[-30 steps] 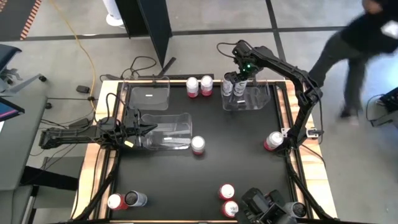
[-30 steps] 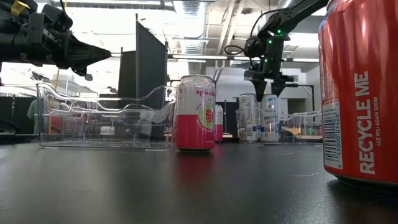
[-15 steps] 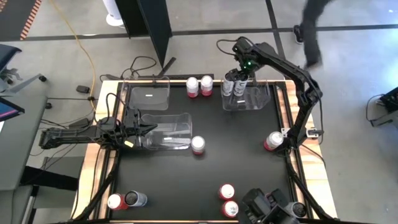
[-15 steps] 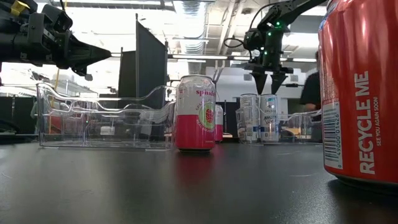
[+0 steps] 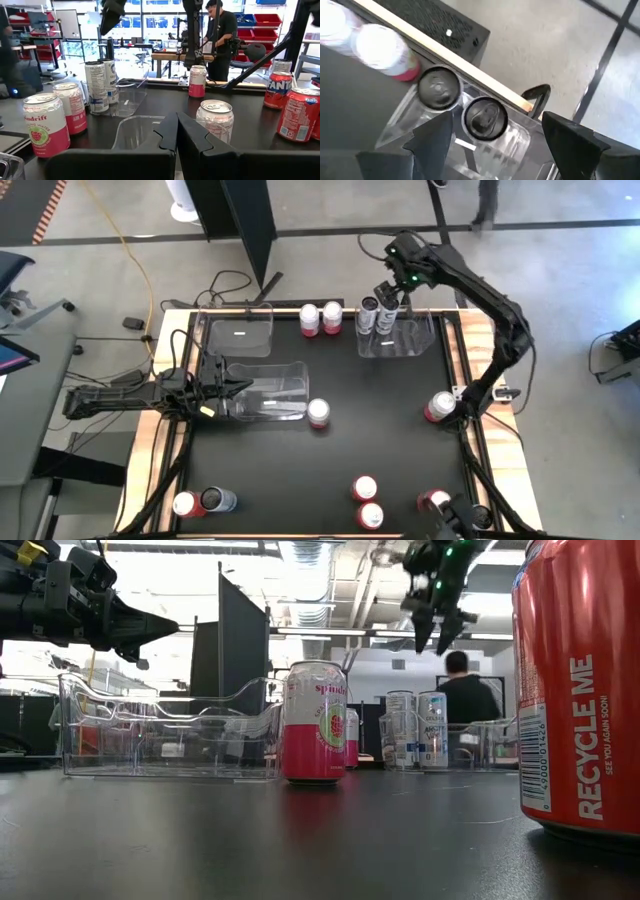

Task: Sort soda cans
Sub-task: Put the bottom left pink-white soda can into the bottom transparent bin

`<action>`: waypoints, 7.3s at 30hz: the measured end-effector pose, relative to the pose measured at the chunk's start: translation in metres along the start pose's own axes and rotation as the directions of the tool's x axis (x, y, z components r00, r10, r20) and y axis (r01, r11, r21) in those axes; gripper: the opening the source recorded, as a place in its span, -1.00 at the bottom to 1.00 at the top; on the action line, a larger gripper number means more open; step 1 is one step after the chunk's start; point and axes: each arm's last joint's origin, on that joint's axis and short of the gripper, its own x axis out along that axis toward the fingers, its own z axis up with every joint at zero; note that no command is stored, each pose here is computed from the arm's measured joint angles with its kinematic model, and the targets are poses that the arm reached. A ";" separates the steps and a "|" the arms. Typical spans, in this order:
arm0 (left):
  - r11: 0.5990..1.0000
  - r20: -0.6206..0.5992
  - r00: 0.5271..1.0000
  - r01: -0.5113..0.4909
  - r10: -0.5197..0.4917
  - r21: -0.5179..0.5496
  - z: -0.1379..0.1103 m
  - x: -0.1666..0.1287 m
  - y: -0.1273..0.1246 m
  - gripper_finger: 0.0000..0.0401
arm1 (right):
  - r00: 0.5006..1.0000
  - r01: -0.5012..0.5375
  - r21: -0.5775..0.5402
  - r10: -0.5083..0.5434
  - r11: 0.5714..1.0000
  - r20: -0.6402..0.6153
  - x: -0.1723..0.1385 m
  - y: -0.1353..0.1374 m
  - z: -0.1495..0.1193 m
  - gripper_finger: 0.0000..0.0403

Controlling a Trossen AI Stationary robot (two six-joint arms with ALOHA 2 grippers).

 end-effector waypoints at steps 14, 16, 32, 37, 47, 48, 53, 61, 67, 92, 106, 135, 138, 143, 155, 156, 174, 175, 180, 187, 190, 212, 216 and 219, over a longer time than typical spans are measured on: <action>1.000 0.000 1.000 0.000 0.000 -0.004 0.000 0.000 0.000 -1.00 | 0.980 -0.173 -0.276 0.194 0.945 0.050 -0.088 0.063 -0.052 0.61; 1.000 0.001 1.000 0.000 0.000 -0.010 0.000 0.000 0.000 -1.00 | 0.971 -0.204 -0.326 0.233 0.923 0.051 -0.097 0.077 -0.060 0.61; 0.997 0.009 1.000 -0.024 0.025 -0.071 0.001 0.000 0.001 -0.67 | 0.869 -0.375 -0.617 0.494 0.692 0.025 -0.119 0.192 -0.113 0.61; 0.997 0.008 1.000 -0.025 0.026 -0.072 0.001 0.000 0.001 -0.56 | 0.893 -0.368 -0.659 0.447 0.655 -0.055 -0.088 0.234 -0.126 0.62; 0.997 0.008 1.000 -0.026 0.026 -0.071 0.001 0.000 0.001 -0.53 | 0.878 -0.429 -0.693 0.447 0.579 -0.170 -0.031 0.291 -0.140 0.71; 0.997 0.008 1.000 -0.026 0.026 -0.070 0.001 0.000 0.001 -0.53 | 0.875 -0.432 -0.693 0.453 0.577 -0.169 -0.029 0.293 -0.140 0.72; 0.997 0.006 1.000 -0.026 0.026 -0.070 0.001 0.000 0.001 -0.53 | 0.860 -0.471 -0.666 0.469 0.579 -0.201 -0.018 0.296 -0.136 0.75; 0.997 0.006 1.000 -0.026 0.027 -0.069 0.001 0.000 0.001 -0.53 | 0.846 -0.506 -0.653 0.469 0.563 -0.252 0.002 0.308 -0.141 0.80; 0.997 0.004 1.000 -0.026 0.027 -0.069 0.000 0.000 0.001 -0.53 | 0.845 -0.509 -0.652 0.470 0.562 -0.256 0.013 0.315 -0.143 0.80; 0.997 0.001 1.000 -0.027 0.027 -0.068 0.000 0.000 0.001 -0.53 | 0.856 -0.517 -0.640 0.360 0.569 -0.371 0.039 0.323 -0.155 0.45; 0.997 0.000 1.000 -0.027 0.027 -0.068 0.000 0.000 0.001 -0.53 | 0.842 -0.520 -0.678 0.448 0.520 -0.302 -0.038 0.319 -0.116 0.45; 0.997 0.038 0.999 -0.025 0.027 -0.073 0.004 0.000 0.001 -0.53 | 0.853 -0.426 -0.715 0.509 0.554 -0.114 0.029 0.312 -0.035 0.45; 0.997 0.038 0.999 -0.025 0.028 -0.073 0.004 0.000 0.001 -0.53 | 0.853 -0.436 -0.707 0.505 0.557 -0.128 0.040 0.312 -0.034 0.45; 0.997 0.038 0.999 -0.025 0.028 -0.073 0.004 0.000 0.001 -0.53 | 0.858 -0.441 -0.705 0.491 0.556 -0.149 0.053 0.315 -0.035 0.45; 0.997 0.042 0.999 -0.024 0.027 -0.074 0.004 0.000 0.001 -0.53 | 0.864 -0.455 -0.683 0.470 0.572 -0.182 0.077 0.319 -0.037 0.45; 0.997 0.044 0.999 -0.024 0.027 -0.074 0.004 0.000 0.001 -0.53 | 0.866 -0.456 -0.679 0.462 0.576 -0.190 0.081 0.319 -0.038 0.45; 0.997 0.042 0.999 -0.024 0.027 -0.075 0.004 0.000 0.001 -0.53 | 0.869 -0.470 -0.654 0.439 0.592 -0.227 0.101 0.323 -0.043 0.53; 0.997 0.041 0.999 -0.024 0.027 -0.075 0.004 0.000 0.001 -0.53 | 0.869 -0.470 -0.654 0.440 0.592 -0.226 0.101 0.323 -0.042 0.53; 0.997 0.041 0.999 -0.024 0.027 -0.077 0.004 0.000 0.001 -0.53 | 0.869 -0.470 -0.655 0.439 0.592 -0.226 0.101 0.323 -0.043 0.60; 0.997 0.041 0.999 -0.024 0.027 -0.077 0.004 0.000 0.001 -0.53 | 0.869 -0.469 -0.656 0.443 0.592 -0.221 0.098 0.323 -0.042 0.82; 0.997 0.041 0.999 -0.024 0.027 -0.077 0.004 0.000 0.001 -0.53 | 0.870 -0.466 -0.654 0.441 0.596 -0.219 0.098 0.323 -0.042 0.86; 0.997 0.041 0.999 -0.024 0.027 -0.077 0.004 0.000 0.001 -0.53 | 0.907 -0.402 -0.691 0.367 0.601 -0.209 0.079 0.326 -0.049 0.68; 0.997 0.040 0.999 -0.024 0.027 -0.077 0.004 0.000 0.001 -0.53 | 0.906 -0.401 -0.694 0.369 0.598 -0.206 0.076 0.324 -0.048 0.67; 0.997 0.041 0.999 -0.024 0.027 -0.077 0.004 0.000 0.001 -0.53 | 0.906 -0.402 -0.694 0.369 0.597 -0.207 0.072 0.322 -0.047 0.68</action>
